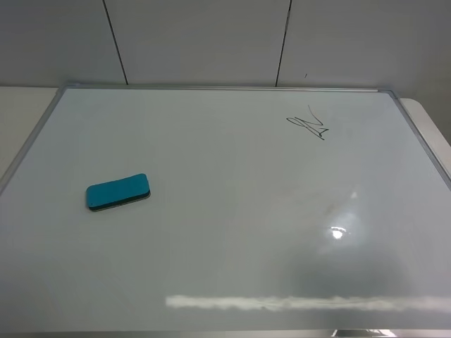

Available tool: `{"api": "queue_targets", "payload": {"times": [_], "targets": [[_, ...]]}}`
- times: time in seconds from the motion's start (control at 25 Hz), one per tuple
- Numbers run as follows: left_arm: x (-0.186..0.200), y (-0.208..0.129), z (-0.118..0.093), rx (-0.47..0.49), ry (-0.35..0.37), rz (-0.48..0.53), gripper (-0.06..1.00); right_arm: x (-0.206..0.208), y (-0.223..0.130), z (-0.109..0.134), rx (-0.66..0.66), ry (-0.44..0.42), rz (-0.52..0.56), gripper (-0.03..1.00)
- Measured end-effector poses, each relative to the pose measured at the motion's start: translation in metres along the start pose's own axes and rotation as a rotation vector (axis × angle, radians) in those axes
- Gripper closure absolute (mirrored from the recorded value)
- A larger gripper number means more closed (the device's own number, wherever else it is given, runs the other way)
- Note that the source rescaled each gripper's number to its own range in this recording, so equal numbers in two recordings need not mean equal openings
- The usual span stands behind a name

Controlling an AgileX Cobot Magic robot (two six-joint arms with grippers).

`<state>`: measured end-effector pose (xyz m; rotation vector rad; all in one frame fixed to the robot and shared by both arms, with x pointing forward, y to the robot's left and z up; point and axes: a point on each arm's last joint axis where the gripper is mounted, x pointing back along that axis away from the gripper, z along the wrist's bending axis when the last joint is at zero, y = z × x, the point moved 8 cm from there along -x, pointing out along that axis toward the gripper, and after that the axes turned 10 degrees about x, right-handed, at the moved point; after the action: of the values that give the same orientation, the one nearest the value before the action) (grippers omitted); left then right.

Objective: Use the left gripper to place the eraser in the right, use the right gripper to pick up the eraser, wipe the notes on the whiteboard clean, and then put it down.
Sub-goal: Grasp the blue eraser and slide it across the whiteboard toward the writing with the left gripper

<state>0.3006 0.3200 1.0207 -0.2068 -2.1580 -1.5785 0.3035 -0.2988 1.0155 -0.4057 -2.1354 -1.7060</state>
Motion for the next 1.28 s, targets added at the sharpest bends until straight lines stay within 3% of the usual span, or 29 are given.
{"api": "queue_targets", "payload": {"times": [1.28], "targets": [[0.0,0.0,0.0,0.001,0.0,0.0,-0.06,0.0,0.0,0.0,0.0,0.0,0.0,-0.03]]}}
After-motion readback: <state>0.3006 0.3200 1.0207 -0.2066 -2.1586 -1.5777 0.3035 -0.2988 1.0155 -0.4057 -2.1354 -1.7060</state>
